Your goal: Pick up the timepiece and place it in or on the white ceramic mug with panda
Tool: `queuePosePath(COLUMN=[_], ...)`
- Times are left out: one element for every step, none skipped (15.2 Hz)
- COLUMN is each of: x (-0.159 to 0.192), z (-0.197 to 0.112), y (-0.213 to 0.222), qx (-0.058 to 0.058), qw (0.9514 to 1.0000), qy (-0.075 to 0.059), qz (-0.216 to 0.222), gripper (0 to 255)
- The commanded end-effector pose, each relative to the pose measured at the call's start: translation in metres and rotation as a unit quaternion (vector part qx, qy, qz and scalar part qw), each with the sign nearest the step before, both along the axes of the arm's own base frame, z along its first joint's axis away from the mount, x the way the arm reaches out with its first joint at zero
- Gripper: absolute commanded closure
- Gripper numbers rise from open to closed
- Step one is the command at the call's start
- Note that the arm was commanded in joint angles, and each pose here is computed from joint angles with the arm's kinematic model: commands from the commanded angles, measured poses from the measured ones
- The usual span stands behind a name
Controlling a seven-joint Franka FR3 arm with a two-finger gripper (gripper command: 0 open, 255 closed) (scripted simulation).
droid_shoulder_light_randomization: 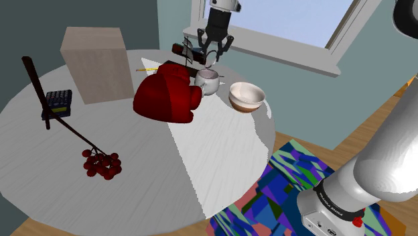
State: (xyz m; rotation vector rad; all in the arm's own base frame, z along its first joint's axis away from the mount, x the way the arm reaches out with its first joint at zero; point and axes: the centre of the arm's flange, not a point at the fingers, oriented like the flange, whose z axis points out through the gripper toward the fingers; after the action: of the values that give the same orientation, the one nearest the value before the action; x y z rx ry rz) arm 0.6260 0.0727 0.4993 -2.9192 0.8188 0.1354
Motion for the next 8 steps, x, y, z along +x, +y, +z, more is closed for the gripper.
queuePosePath(x=[0.0, 0.0, 0.0, 0.0, 0.0, 0.0, 0.0, 0.0], z=[-0.011, -0.016, -0.021, -0.026, -0.032, -0.042, -0.042, -0.042], y=[0.001, 0.001, 0.001, 0.001, 0.001, 0.001, 0.001, 0.001], qx=[0.0, 0.0, 0.0, 0.0, 0.0, 0.0, 0.0, 0.0], qw=[1.0, 1.0, 1.0, 1.0, 1.0, 1.0, 1.0, 1.0], qy=[0.0, 0.0, 0.0, 0.0, 0.0, 0.0, 0.0, 0.0], qz=[0.0, 0.0, 0.0, 0.0, 0.0, 0.0, 0.0, 0.0], gripper=[255, 255, 255, 255, 255, 255, 255, 255])
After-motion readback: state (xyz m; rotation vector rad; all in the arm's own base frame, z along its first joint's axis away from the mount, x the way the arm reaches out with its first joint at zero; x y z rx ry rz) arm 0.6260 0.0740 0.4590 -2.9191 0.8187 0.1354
